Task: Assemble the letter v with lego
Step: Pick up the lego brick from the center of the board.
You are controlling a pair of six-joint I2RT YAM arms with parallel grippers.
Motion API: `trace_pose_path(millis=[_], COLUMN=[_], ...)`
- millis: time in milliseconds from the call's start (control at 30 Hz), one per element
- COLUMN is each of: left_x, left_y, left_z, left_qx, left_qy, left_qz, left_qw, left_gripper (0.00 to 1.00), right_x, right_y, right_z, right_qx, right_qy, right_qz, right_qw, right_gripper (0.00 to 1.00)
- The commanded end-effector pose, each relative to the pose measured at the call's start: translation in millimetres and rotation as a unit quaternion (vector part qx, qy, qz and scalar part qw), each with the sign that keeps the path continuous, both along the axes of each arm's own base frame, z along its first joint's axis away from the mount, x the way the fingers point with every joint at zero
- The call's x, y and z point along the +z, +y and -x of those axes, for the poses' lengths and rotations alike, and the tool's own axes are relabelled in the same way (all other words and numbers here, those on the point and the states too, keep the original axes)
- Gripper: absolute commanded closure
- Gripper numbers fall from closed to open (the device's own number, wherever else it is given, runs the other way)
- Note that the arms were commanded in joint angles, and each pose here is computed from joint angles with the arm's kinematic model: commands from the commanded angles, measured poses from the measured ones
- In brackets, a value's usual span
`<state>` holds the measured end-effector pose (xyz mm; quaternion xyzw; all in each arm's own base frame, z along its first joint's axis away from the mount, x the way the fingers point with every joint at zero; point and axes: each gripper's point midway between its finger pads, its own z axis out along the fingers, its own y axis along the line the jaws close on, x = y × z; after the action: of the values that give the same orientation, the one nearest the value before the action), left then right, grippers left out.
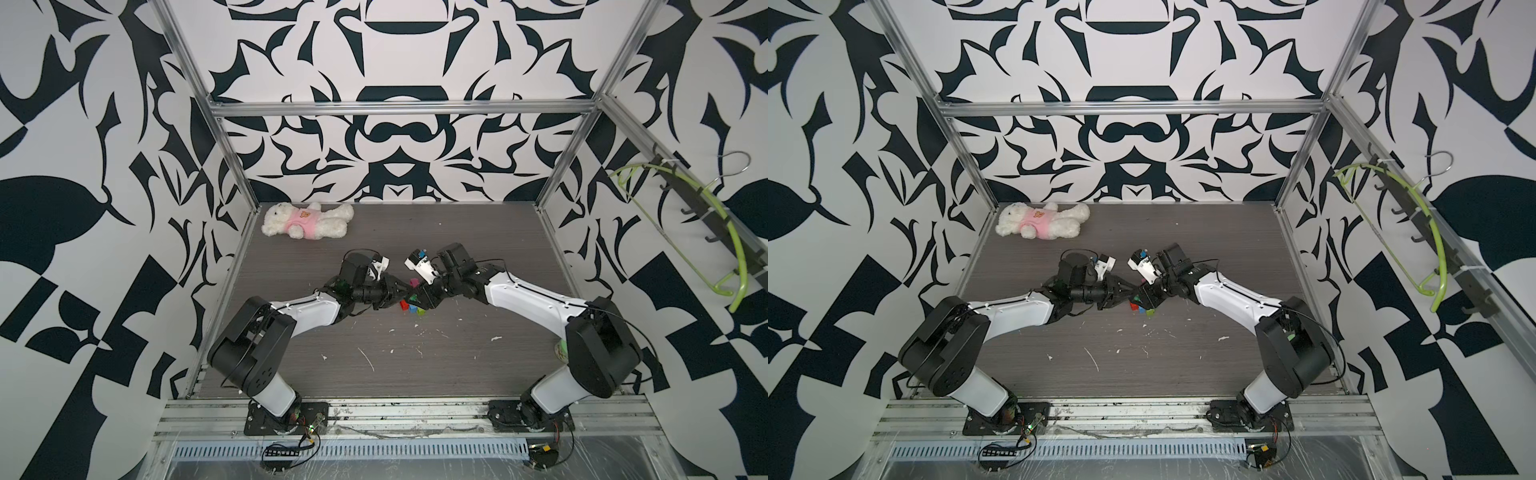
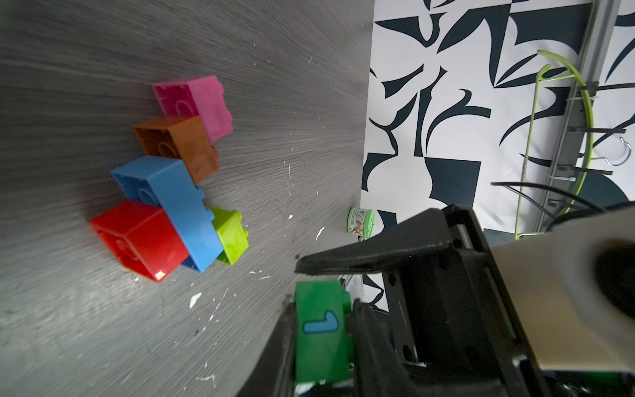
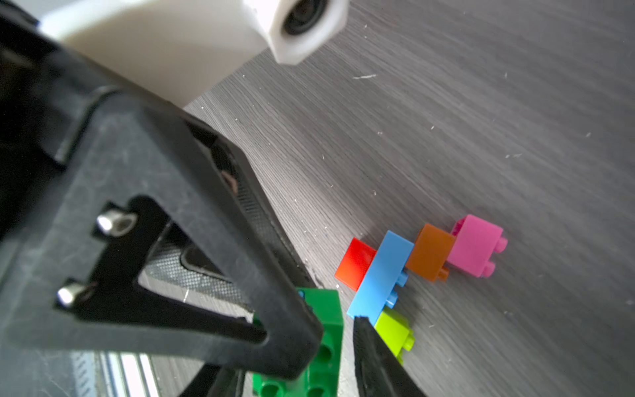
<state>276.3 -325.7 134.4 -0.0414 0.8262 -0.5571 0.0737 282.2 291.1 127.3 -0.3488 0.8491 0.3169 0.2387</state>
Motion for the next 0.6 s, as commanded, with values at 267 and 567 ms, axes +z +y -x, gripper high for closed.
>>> trace_pose_path(millis=[267, 567], left_x=[-10, -16], left_y=[30, 61], left_z=[-13, -17], left_qx=[0.051, 0.138], left_qy=[0.058, 0.146], left_qz=[-0.041, -0.097], left_qw=[0.996, 0.975], left_gripper=[0.85, 0.89], right_x=[22, 5], right_y=[-6, 19], right_z=[7, 9], right_qx=[0.014, 0.032], right_qy=[-0.243, -0.432], right_qz=[0.068, 0.146], right_qw=[0.968, 0.889], right_gripper=[0.3, 0.34])
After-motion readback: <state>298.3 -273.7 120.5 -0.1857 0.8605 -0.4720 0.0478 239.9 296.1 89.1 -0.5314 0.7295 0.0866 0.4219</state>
